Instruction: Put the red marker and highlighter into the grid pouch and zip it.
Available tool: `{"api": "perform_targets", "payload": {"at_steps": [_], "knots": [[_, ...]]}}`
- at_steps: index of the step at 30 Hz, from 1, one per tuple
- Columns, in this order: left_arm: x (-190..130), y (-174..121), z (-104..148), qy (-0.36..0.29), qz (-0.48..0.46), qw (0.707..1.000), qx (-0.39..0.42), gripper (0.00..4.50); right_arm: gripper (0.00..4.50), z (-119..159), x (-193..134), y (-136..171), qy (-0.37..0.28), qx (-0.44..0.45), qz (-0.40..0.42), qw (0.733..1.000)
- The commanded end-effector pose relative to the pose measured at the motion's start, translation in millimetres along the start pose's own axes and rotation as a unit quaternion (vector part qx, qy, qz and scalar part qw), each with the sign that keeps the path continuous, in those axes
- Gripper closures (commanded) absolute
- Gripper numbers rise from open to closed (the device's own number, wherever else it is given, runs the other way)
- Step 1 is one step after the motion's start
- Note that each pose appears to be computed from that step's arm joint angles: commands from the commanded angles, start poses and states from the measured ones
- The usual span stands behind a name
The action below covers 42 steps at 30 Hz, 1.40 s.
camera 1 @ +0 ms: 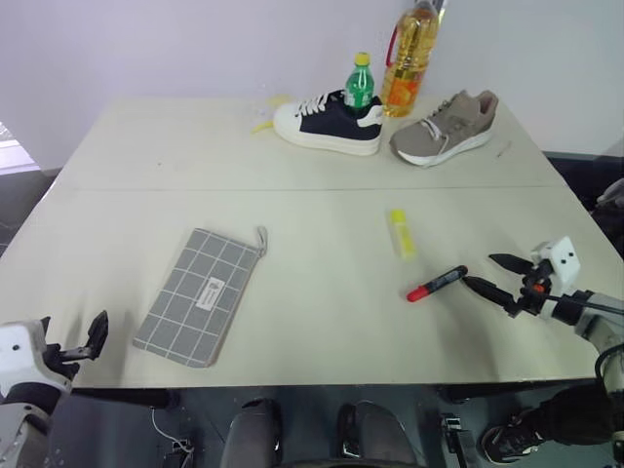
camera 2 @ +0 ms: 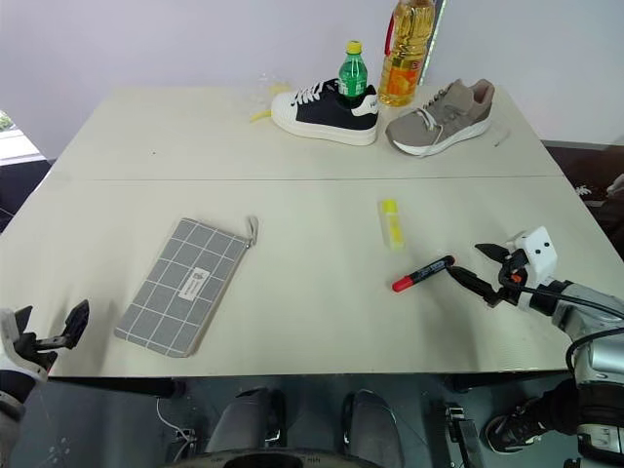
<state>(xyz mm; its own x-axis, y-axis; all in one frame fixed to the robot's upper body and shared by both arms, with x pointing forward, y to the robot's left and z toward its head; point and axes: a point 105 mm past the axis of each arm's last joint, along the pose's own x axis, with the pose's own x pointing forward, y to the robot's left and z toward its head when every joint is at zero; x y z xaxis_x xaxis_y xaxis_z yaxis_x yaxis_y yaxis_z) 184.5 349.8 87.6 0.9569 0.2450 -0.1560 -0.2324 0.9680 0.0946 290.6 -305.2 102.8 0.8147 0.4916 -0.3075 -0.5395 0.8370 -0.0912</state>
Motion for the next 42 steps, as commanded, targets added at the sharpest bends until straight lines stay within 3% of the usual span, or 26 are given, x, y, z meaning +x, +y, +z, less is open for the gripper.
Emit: {"api": "perform_targets", "payload": {"at_steps": [1, 9, 17, 22, 30, 36, 42], "knots": [[1, -1, 12, -0.017, -0.002, 1.0, 0.019, 0.0, 0.07, 16, 1, 2, -0.027, -0.009, -0.002, 1.0], [1, -1, 16, -0.03, 0.0, 1.0, 0.003, 0.0, 0.07, 20, 4, 0, -0.042, -0.008, -0.006, 0.999], [-8, -12, 32, -0.073, -0.013, 0.996, 0.043, 0.0, 0.07, 55, 23, 9, -0.093, -0.025, 0.021, 0.995], [-9, -23, 43, -0.09, -0.051, 0.992, 0.071, 0.0, 0.07, 81, 42, 39, -0.132, -0.039, 0.078, 0.988], [-11, -37, 50, -0.091, -0.102, 0.984, 0.117, 0.0, 0.07, 85, 57, 72, -0.146, -0.04, 0.127, 0.98], [-26, -66, 41, -0.065, -0.212, 0.948, 0.229, 0.0, 0.07, 75, 62, 82, -0.144, -0.032, 0.161, 0.976], [-43, -85, 19, -0.019, -0.321, 0.881, 0.347, 0.0, 0.07, 67, 68, 89, -0.146, -0.024, 0.189, 0.971]]}}
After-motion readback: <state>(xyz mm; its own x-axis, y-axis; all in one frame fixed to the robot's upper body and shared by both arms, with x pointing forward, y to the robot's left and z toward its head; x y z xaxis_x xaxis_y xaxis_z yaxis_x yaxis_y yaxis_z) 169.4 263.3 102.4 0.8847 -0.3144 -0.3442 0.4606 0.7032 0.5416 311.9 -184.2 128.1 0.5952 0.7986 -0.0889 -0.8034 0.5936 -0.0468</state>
